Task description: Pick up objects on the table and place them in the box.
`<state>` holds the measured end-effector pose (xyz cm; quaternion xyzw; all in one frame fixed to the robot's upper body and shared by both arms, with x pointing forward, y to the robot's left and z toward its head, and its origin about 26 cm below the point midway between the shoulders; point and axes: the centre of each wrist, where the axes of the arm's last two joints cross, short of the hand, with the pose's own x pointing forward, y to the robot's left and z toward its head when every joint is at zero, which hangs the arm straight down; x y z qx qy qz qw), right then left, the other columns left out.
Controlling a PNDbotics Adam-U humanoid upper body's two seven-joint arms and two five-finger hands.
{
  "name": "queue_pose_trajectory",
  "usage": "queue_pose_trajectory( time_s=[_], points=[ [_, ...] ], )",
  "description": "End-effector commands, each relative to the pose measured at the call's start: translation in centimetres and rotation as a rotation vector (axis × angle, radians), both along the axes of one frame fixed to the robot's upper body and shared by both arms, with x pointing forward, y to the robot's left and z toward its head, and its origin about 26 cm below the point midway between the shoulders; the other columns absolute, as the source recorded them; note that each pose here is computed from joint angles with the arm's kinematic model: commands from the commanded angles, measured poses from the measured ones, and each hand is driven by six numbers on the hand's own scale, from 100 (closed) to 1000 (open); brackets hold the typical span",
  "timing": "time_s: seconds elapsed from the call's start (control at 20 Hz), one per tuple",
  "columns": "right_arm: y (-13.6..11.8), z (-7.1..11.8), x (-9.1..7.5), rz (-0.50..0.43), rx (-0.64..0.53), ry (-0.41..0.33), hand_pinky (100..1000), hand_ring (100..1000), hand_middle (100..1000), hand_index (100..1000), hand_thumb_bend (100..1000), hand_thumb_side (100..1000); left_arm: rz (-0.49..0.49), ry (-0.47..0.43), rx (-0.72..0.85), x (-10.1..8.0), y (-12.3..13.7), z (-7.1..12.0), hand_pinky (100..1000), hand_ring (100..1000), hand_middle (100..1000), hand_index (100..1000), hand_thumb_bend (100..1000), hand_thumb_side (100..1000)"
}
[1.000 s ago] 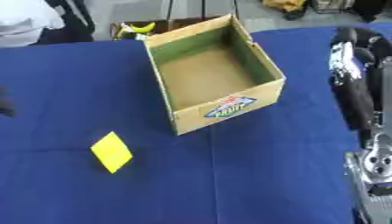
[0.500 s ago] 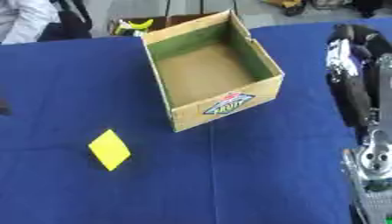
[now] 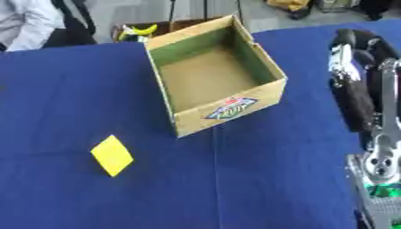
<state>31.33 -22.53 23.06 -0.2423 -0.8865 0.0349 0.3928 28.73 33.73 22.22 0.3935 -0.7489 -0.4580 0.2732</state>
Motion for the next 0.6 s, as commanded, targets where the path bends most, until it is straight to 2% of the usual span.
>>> queue_pose_trajectory(
  time_s=[0.05, 0.35, 0.45, 0.6],
  points=[
    [0.0, 0.6, -0.4, 0.004, -0.019, -0.023, 931, 1000, 641, 758, 100, 775, 0.006, 0.018, 0.202, -0.3, 0.1, 1.7, 440, 591, 685, 932, 488, 959],
    [0.1, 0.5, -0.4, 0.013, -0.025, -0.013, 932, 1000, 641, 757, 100, 775, -0.044, 0.084, 0.373, -0.1, -0.5, 2.7, 429, 613, 733, 956, 534, 913],
    [0.1, 0.5, -0.4, 0.015, -0.027, -0.011, 932, 1000, 641, 757, 100, 775, -0.067, 0.101, 0.427, 0.0, -0.9, 3.0, 384, 597, 760, 958, 535, 889],
    [0.1, 0.5, -0.4, 0.019, -0.029, -0.008, 932, 1000, 641, 757, 100, 776, -0.086, 0.117, 0.497, 0.1, -1.2, 3.5, 389, 624, 840, 959, 532, 847]
  ],
)
